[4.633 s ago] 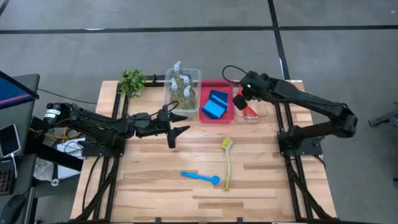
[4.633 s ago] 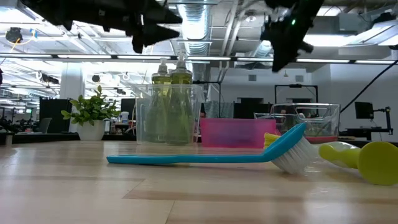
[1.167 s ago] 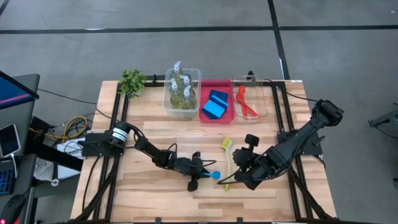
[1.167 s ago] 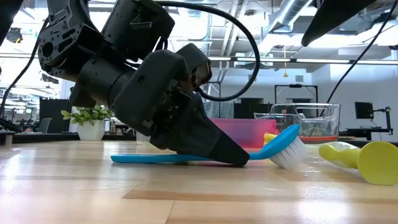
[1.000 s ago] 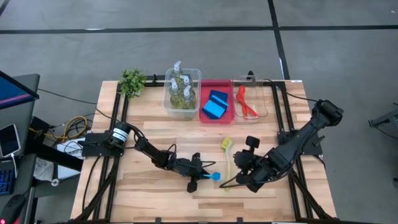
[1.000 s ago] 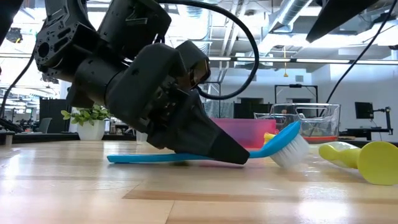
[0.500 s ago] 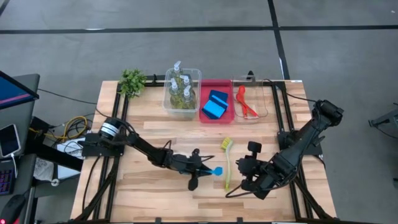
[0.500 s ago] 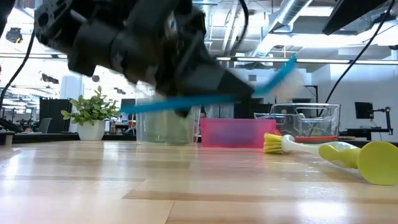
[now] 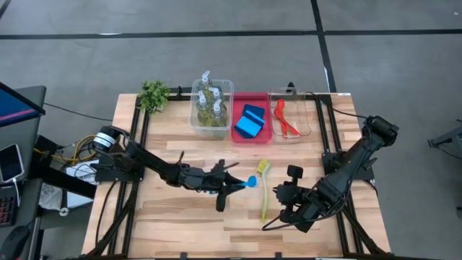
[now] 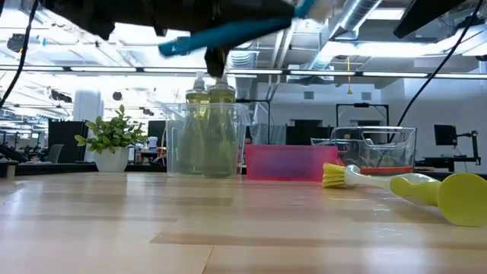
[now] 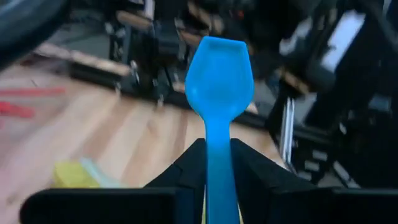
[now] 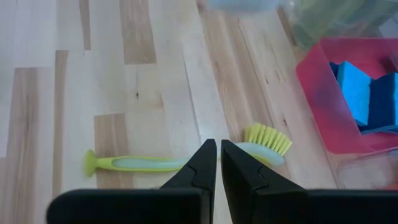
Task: Pick & Place Kitchen Sink Supplies
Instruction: Put the blue dish brush into the transparent bin
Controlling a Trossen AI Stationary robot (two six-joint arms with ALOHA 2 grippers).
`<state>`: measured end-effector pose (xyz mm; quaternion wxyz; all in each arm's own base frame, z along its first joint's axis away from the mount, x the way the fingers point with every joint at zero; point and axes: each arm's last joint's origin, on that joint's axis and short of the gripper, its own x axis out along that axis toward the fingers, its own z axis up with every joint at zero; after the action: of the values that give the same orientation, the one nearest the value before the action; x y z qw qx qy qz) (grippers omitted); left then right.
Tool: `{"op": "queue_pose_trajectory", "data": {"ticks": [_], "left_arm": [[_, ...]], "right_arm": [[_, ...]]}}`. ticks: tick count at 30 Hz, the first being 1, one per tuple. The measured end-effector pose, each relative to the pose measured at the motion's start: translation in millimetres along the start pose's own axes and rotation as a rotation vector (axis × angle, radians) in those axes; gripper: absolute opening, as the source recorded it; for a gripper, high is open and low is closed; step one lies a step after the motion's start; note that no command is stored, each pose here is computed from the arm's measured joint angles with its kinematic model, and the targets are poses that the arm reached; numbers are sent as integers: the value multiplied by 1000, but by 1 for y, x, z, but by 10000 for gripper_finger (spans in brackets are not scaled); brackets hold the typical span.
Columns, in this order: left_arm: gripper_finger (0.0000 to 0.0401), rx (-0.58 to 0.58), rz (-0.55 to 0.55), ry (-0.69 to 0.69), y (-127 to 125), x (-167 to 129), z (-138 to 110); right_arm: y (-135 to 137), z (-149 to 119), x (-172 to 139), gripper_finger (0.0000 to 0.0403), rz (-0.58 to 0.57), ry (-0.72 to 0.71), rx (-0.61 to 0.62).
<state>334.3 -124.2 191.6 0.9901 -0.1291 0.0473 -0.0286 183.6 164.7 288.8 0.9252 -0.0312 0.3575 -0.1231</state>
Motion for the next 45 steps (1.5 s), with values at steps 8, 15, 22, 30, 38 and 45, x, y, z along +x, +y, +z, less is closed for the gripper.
{"op": "queue_pose_trajectory", "data": {"ticks": [8,15,22,30,38,45], "left_arm": [[53,-31,52,-110,1,-12,33],[71,61,234,-189,5,-20,50],[54,170,368,-218,7,-26,61],[72,237,437,-248,7,-35,76],[52,273,444,-277,6,-44,90],[75,266,461,-292,12,-46,96]], "right_arm": [[3,4,0,17,6,-48,39],[0,21,1,17,-5,-182,184],[-18,45,-4,17,-1,-321,391],[-40,77,-16,17,24,-508,513],[-54,94,-6,74,-13,-579,553],[-62,103,-4,171,-5,-629,636]]}}
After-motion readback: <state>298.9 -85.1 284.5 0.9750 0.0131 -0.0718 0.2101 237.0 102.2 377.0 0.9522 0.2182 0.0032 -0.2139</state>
